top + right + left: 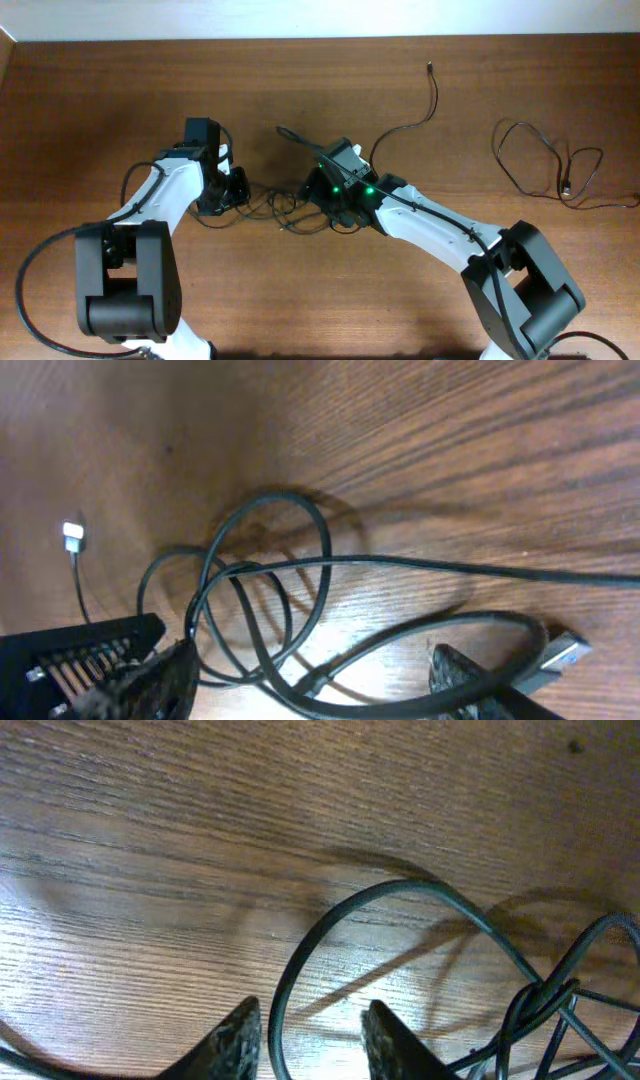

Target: Untangle cables

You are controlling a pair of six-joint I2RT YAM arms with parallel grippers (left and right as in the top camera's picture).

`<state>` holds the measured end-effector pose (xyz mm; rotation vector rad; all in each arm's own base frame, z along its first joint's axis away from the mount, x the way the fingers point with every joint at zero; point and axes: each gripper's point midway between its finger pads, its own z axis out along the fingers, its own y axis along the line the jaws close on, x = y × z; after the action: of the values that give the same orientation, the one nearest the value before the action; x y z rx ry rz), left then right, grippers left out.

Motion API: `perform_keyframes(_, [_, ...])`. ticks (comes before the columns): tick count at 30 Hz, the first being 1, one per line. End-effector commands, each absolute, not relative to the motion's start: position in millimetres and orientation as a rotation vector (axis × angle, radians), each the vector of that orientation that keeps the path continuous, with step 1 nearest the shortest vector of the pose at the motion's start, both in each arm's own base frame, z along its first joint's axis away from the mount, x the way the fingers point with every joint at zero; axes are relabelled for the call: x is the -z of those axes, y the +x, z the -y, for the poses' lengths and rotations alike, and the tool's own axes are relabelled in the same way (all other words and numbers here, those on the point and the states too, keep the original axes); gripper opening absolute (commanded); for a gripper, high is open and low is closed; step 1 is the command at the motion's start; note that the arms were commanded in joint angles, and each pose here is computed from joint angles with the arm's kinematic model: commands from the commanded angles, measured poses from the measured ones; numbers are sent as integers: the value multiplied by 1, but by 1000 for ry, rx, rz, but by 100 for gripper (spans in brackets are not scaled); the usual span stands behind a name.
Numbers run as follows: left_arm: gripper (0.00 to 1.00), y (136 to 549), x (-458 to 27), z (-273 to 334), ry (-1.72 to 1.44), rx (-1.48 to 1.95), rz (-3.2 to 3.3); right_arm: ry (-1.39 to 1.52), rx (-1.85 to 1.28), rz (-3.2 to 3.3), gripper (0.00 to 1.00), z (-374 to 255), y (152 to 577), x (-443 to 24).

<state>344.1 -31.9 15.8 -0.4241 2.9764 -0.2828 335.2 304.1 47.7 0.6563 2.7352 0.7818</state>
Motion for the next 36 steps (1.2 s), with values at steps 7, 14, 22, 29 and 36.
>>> perform_keyframes(7, [31, 341, -3, 31, -408, 269, -2975, 615, -688, -2738, 4, -300, 342, -16])
perform_keyframes(14, [0, 336, -1, 40, -448, 347, -2976, 512, -700, -2751, 4, -303, 340, -19])
perform_keyframes(22, [0, 350, -124, -37, -720, 352, -2613, 207, -703, -2621, 4, -271, 348, -107])
perform_keyframes(29, [0, 365, -165, -59, -687, 230, -2421, 250, -610, -2584, 4, -214, 349, -145])
perform_keyframes(36, [0, 355, -136, -46, -683, 278, -2498, 313, -545, -2654, 5, -191, 341, -134])
